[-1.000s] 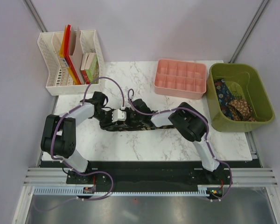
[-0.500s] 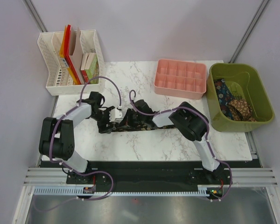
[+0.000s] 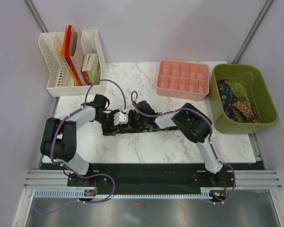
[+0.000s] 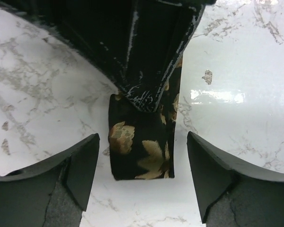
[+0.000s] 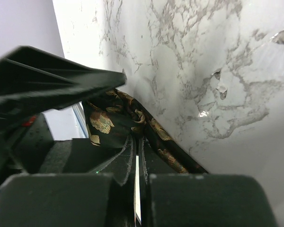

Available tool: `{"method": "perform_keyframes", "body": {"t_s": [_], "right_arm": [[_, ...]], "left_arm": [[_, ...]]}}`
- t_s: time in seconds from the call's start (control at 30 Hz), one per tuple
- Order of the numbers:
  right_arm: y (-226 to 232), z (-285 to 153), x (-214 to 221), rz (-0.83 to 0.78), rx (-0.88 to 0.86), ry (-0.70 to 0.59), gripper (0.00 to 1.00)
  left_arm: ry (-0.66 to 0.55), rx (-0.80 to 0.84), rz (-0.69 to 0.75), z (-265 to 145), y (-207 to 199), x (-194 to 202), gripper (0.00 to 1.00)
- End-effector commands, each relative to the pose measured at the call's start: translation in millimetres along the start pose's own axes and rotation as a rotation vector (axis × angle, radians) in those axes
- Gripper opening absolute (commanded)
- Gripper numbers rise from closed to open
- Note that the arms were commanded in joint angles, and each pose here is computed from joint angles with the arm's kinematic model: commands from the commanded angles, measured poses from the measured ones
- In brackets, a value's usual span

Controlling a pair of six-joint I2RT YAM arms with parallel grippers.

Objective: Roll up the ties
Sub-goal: Roll the tie at the center of the board.

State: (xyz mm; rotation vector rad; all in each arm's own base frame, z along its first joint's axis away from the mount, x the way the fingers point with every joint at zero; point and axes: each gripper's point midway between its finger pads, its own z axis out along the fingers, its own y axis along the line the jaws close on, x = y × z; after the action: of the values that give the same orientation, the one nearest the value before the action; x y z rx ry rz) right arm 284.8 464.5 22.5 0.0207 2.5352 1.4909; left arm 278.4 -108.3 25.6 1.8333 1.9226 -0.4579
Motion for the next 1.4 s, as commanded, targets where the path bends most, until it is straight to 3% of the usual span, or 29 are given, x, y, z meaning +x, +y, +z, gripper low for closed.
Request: {"method": "perform_keyframes", "body": {"t_s": [0.0,0.07,0.2,0.3,0.47,0.73,0.83,1.0,1.37], "right_arm": [[-12,-3,3,-0.022,0.051,0.007,0.0],[-9,-3,1,-0.032,0.042,0.008,0.0],[-6,0,-4,-0.049,0.036,0.011,0.0],[-5,3,-16,-0.065,0.038,0.001,0.0],[11,-4,-17,-0.048,0.016,0.0,0.0],[4,-12,-3,0.012,0.044,0.006,0.0],[-1,-11,-3,0.013,0.056,0.002,0.0],[-25,-4,-8,-0.004,0.098,-0.003,0.0],[-43,2,-8,0.023,0.108,0.007,0.0]], "left_arm": [[0.061,-0.005,-0.001,14,-3,11,0.78],[0.082,-0.016,-0.004,18,-5,16,0.75],[0.139,-0.087,-0.056,25,6,29,0.54],[0.158,-0.131,-0.09,24,15,33,0.48],[0.169,-0.152,-0.106,21,15,35,0.41],[0.136,-0.08,-0.061,24,-3,32,0.4],[0.115,-0.052,-0.022,25,-9,29,0.46],[0.045,-0.04,-0.016,16,-2,15,0.65],[-0.079,-0.066,0.035,-8,20,-2,0.77]]}}
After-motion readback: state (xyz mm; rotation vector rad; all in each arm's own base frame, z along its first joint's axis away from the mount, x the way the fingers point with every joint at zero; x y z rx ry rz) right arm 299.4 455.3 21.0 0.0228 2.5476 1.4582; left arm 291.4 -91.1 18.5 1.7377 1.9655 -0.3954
